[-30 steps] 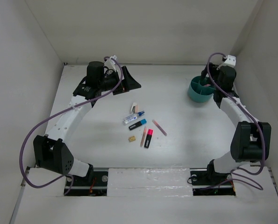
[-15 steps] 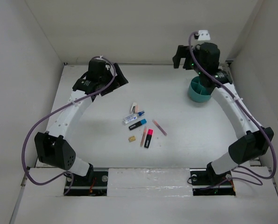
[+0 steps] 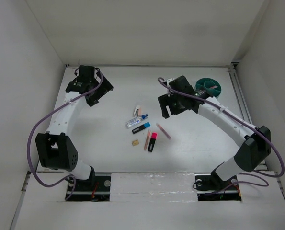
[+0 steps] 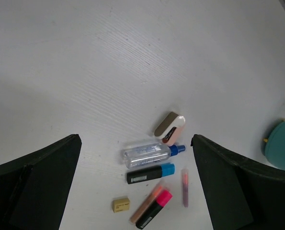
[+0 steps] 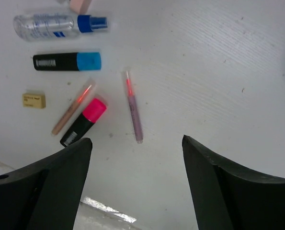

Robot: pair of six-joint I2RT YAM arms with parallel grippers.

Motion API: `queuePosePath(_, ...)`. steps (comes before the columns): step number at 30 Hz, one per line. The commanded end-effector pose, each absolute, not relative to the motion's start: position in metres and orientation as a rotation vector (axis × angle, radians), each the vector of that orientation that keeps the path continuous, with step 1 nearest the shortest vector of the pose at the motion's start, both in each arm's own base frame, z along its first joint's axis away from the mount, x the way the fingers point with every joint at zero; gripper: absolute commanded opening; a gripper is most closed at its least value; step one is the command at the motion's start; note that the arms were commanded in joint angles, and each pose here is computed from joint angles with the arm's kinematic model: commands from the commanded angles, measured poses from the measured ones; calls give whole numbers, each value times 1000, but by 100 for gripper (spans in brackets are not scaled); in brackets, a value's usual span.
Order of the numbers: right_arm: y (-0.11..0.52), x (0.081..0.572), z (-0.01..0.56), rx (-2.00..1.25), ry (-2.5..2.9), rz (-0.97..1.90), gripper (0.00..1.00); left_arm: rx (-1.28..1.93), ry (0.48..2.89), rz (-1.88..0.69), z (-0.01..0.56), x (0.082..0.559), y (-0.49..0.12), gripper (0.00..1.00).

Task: Sort the stationery into containers
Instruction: Grab a piece of stationery with the right arm

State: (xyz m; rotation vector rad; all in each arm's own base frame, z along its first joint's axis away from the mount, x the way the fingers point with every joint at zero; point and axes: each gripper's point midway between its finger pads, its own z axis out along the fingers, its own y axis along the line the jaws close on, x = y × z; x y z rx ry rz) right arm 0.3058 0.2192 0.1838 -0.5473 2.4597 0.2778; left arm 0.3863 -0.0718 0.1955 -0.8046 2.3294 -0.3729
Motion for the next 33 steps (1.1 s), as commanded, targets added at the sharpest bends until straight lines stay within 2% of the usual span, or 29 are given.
queuePosePath(1, 218, 299, 190, -596, 2458, 330, 80, -783, 2331, -399, 199, 388, -77, 100)
queuePosePath(8, 249, 308, 144, -615, 2528, 304, 66, -775, 2359, -384, 192, 377, -76, 100)
queuePosePath(19, 279, 322, 93, -716, 2552, 272, 59, -737, 2415, -344, 173, 367, -73, 100)
queuePosePath(22, 277, 322, 76, -699, 2570, 258, 59, -725, 2416, -341, 173, 364, -72, 100)
queuePosePath(28, 276, 332, 62, -666, 2570, 230, 50, -688, 2430, -416, 171, 367, -83, 100)
queuePosePath(33, 268, 332, 46, -664, 2599, 167, 47, -666, 2430, -442, 173, 370, -87, 100)
